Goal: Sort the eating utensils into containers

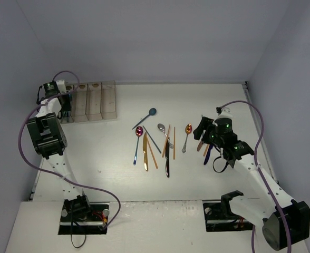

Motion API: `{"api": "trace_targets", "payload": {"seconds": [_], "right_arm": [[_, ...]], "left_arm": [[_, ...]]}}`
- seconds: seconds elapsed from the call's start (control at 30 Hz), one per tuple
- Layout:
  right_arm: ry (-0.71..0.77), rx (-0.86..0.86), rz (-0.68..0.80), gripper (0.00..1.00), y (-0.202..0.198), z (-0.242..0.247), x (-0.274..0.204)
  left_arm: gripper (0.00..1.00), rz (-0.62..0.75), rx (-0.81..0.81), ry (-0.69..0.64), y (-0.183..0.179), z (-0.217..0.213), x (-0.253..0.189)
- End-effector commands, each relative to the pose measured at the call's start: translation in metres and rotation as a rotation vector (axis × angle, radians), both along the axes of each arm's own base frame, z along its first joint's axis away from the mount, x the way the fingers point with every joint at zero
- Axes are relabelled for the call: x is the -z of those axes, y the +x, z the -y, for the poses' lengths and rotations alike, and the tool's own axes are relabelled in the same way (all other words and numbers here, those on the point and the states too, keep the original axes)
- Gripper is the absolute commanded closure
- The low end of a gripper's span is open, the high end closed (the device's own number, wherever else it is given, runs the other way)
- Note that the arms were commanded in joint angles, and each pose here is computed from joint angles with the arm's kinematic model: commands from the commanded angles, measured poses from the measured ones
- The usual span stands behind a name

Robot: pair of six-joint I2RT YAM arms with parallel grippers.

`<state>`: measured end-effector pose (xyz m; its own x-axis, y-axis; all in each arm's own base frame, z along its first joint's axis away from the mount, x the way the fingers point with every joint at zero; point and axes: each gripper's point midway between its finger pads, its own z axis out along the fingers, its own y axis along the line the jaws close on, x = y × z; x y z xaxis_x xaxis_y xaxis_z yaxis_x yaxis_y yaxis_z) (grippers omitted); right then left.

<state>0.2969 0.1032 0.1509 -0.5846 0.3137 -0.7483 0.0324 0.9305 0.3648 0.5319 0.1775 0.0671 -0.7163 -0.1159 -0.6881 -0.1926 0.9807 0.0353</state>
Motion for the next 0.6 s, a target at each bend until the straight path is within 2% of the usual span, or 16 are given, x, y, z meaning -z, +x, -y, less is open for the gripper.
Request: {"api": "trace_targets", "payload": {"seconds": [0.0,0.17,0.3,0.37,0.43,0.53,0.57], "right_arm": [[0.014,0.015,0.038,0.36,0.009,0.000,-0.009],[0.021,0.012,0.044,0.36,0.009,-0.001,-0.012],[0.020,0.009,0.064,0.36,0.009,-0.001,-0.019],[0.015,0.009,0.076,0.36,0.009,0.001,-0.022],[0.012,0.009,0.084,0.36,0.009,0.001,-0.024],[0.012,0.006,0.101,0.36,0.008,0.002,-0.029],[0.014,0.005,0.108,0.36,0.008,0.002,-0.031]], "left_arm": [[0.64,0.151,-0.009,0.057,0.017,-0.007,-0.061],[0.55,0.238,-0.030,0.088,0.012,-0.008,-0.112],[0.53,0.338,-0.062,0.069,0.004,0.006,-0.163],[0.50,0.382,-0.077,0.032,-0.005,0.024,-0.185],[0.47,0.428,-0.065,-0.030,-0.016,0.061,-0.208],[0.43,0.409,-0.023,-0.069,-0.033,0.109,-0.208],[0.42,0.394,0.014,-0.085,-0.042,0.139,-0.204]]}}
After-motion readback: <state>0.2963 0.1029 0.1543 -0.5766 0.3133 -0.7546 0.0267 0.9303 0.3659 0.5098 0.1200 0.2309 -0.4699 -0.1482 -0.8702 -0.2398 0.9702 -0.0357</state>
